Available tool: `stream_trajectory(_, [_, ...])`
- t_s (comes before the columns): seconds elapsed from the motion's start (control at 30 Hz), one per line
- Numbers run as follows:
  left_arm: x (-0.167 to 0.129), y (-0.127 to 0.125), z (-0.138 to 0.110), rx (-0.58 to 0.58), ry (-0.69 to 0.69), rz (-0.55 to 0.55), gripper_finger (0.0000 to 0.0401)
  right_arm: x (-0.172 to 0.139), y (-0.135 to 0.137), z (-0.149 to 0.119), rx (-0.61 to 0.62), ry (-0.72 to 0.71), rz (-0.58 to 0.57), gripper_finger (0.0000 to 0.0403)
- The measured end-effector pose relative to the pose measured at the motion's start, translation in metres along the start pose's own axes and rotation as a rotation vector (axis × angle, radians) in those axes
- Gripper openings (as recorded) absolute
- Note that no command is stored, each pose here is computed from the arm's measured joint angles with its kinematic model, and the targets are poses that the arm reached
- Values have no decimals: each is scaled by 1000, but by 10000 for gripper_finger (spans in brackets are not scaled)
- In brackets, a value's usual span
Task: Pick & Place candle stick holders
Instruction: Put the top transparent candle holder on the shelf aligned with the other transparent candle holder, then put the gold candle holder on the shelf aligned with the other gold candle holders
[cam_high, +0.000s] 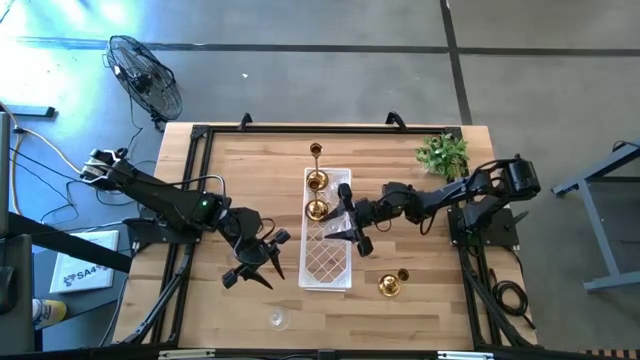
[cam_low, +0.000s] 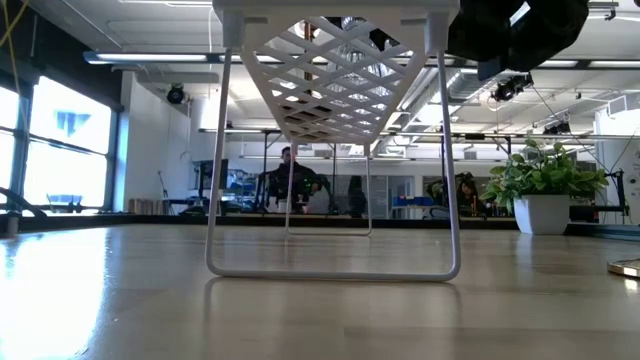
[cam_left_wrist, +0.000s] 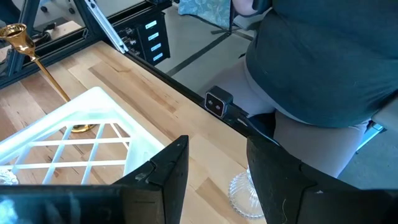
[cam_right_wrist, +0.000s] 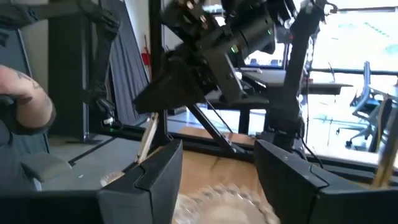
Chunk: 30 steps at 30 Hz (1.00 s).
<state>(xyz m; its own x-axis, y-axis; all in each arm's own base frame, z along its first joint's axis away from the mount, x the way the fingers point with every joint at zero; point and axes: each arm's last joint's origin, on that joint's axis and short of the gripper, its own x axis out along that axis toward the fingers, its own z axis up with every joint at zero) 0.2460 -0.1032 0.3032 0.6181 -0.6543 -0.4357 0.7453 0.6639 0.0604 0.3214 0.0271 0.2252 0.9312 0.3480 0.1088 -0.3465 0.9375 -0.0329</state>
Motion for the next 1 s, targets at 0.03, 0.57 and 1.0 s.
stream_trajectory(0.03, [0, 0, 0, 0, 0, 0, 158, 0, 1, 1, -2, -9, 4, 193])
stream_trajectory(0.57, [0, 0, 0, -3, 5, -1, 158, -10, 31, 45, -86, -132, 81, 193])
stream_trajectory(1.0, [0, -1, -2, -10, 19, -5, 158, -20, 64, 63, -105, -101, 214, 193])
